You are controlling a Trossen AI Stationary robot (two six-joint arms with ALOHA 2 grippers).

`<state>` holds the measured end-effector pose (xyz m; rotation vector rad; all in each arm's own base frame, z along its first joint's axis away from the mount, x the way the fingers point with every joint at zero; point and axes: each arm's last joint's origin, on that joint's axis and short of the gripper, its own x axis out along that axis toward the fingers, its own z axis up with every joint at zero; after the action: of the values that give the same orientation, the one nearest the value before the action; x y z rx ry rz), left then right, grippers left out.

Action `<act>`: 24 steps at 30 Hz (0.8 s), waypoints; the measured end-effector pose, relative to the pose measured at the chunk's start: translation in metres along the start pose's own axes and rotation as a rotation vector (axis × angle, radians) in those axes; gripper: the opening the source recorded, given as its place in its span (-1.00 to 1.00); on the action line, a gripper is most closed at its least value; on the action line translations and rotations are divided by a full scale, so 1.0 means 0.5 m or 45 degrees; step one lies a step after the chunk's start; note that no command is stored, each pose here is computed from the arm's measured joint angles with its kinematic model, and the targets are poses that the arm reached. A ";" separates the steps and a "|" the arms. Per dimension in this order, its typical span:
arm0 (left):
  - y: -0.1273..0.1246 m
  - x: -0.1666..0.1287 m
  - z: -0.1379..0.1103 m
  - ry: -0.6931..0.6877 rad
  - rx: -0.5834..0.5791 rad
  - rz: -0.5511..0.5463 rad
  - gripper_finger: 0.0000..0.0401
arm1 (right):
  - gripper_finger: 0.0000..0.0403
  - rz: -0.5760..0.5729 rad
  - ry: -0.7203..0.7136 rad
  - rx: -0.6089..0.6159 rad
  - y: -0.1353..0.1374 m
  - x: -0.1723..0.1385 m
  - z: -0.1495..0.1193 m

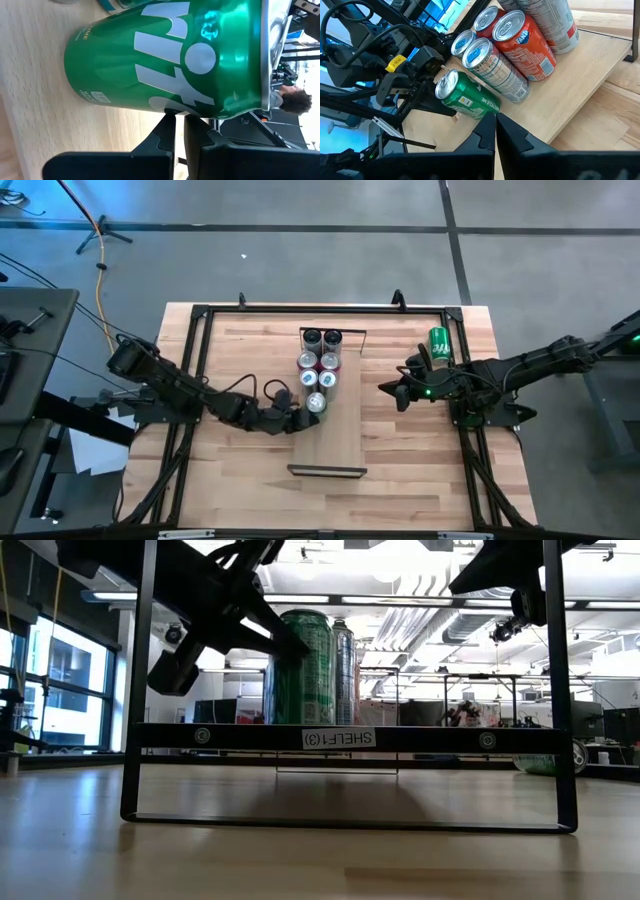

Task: Place canned beverage on shelf
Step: Put the left green soda can on the shelf

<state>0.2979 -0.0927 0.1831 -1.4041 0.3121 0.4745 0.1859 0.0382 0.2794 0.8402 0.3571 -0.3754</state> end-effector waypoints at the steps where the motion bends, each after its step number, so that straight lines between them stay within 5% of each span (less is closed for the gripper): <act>1: 0.000 0.000 0.001 -0.002 0.000 0.000 -1.00 | -1.00 0.000 0.000 0.000 0.000 0.000 0.000; 13: -0.017 -0.015 0.008 0.097 0.056 -0.042 -1.00 | -1.00 0.011 0.010 0.011 0.001 0.000 0.000; 24: -0.071 -0.175 0.069 -0.022 0.318 -0.088 -1.00 | -1.00 -0.023 0.075 0.118 0.021 0.023 -0.054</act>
<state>0.2373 -0.0736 0.2610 -1.1633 0.2973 0.3769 0.1965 0.0632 0.2647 0.9404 0.4047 -0.3865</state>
